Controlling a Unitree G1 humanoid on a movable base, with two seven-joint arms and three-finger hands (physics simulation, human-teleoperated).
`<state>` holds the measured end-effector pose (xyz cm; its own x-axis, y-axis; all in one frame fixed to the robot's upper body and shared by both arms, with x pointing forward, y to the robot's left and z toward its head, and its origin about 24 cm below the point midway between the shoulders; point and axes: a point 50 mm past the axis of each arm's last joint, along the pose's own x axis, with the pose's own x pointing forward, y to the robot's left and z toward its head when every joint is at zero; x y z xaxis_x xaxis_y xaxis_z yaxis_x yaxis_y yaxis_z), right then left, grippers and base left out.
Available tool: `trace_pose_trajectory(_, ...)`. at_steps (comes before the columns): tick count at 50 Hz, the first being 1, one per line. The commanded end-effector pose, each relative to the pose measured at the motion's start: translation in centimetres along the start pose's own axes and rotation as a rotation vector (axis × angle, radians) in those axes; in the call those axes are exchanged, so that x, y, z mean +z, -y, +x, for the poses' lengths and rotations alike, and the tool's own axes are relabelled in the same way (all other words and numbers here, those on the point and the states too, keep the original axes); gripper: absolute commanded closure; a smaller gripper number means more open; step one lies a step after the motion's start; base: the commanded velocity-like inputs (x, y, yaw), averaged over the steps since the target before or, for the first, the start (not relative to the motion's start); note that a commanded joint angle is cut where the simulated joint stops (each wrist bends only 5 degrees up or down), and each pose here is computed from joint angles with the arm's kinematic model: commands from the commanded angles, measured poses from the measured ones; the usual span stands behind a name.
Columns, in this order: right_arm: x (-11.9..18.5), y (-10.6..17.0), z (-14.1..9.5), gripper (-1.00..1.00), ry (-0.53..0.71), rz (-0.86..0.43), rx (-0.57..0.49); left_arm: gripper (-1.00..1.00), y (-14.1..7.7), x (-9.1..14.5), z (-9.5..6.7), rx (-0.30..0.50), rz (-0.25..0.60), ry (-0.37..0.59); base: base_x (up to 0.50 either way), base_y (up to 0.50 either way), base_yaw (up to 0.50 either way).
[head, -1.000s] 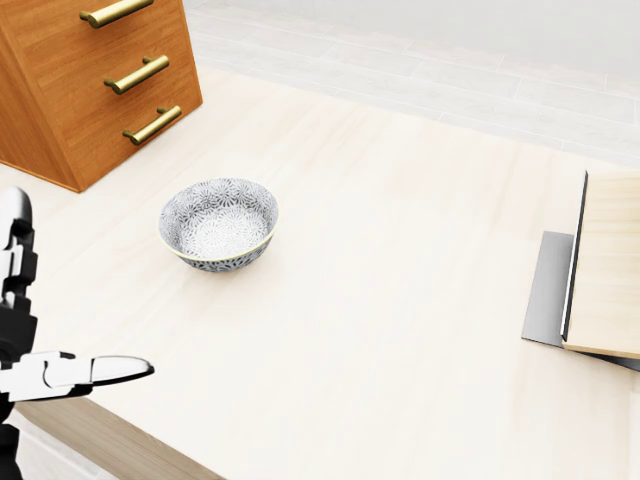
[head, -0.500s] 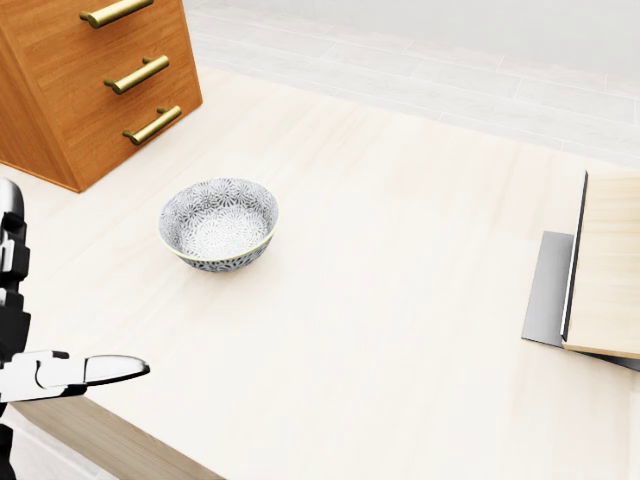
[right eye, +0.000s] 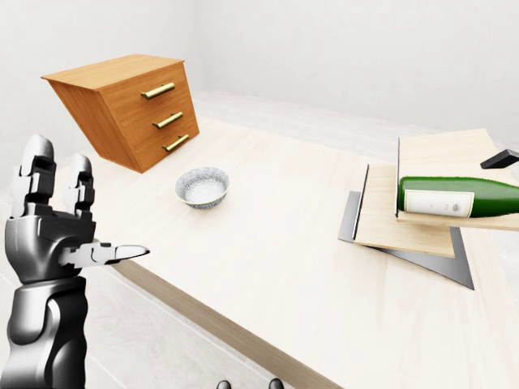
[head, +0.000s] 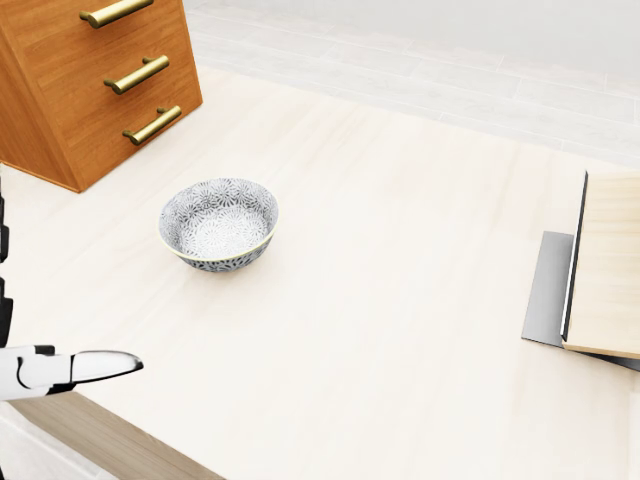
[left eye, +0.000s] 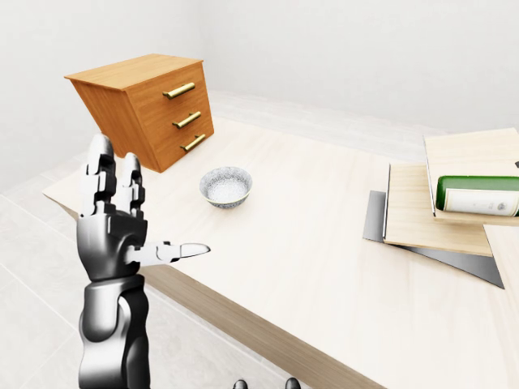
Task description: Put the wine bottle on the wine rack.
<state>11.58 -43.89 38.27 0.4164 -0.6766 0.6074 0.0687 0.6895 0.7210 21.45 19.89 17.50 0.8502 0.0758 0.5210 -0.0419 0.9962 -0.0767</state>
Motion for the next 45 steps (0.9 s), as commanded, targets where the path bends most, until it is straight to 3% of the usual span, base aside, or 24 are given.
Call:
trace_pose_trajectory(1,-0.5,-2.6,-0.4,-1.00,-0.040,0.041,0.069,-1.00,0.2,1.4,0.0,-0.008,0.002,0.059,0.00,0.00,0.00)
trace_pose_trajectory(35,-2.1,-9.9,-2.0,-1.00,-0.211,0.122,0.259,-1.00,0.1,3.3,0.1,-0.003,-0.017,0.148,0.00,0.00,0.00)
trace_pose_trajectory(45,-2.2,-12.1,-2.9,-1.00,-0.259,0.127,0.345,-1.00,0.3,5.0,-0.1,-0.002,-0.033,0.226,0.00,0.00,0.00)
